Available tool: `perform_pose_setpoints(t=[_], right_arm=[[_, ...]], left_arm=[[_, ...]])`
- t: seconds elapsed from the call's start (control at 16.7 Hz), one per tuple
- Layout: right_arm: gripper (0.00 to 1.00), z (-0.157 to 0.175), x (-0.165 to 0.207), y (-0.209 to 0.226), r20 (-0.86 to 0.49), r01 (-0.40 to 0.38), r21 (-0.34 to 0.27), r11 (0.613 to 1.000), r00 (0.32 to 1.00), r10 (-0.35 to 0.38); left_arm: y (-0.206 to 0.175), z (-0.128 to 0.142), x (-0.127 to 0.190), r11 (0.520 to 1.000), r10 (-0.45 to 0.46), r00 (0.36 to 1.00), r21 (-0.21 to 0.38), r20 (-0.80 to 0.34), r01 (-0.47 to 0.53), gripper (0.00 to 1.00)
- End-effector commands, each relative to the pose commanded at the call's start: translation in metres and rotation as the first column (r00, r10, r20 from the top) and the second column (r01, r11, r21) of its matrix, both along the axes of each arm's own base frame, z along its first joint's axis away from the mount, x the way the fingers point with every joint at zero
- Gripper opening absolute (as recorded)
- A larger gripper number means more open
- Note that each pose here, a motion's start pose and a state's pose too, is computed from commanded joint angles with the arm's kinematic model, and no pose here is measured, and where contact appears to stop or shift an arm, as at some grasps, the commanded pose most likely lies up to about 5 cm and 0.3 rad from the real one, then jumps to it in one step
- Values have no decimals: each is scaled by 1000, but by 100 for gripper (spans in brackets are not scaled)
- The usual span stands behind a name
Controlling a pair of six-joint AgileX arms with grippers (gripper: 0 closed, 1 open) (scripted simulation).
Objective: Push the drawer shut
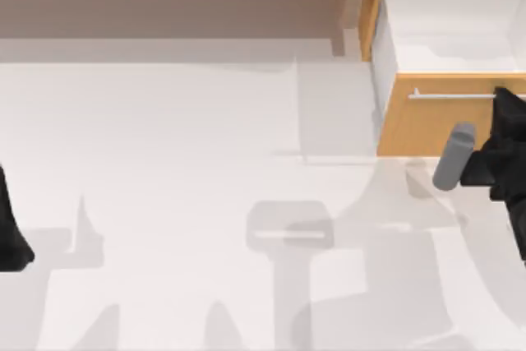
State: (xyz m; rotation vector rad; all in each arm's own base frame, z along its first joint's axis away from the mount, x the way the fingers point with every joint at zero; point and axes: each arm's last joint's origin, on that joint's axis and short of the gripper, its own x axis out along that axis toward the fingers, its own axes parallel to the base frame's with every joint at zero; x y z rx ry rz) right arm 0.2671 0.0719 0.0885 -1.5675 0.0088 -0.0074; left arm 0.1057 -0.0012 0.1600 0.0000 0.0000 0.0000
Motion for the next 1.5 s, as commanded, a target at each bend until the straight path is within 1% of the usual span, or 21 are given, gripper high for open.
perform_pose_setpoints(t=[0.36,0.78,1.26,1.5], right_arm=[[0,-1,43,-1,-6,0,-2,1000,1000,0],[0,0,51,0,-3,-2,1,1000,1000,2],[0,-1,104,-1,-8,0,0,1000,1000,0],[0,0,110,-1,-7,-2,0,1000,1000,2]], left_arm=[[0,0,0,1000,0,1000,0,0,0,100],[0,0,0,1000,0,1000,0,0,0,100],[0,0,0,1000,0,1000,0,0,0,100],[0,0,0,1000,0,1000,0,0,0,100]])
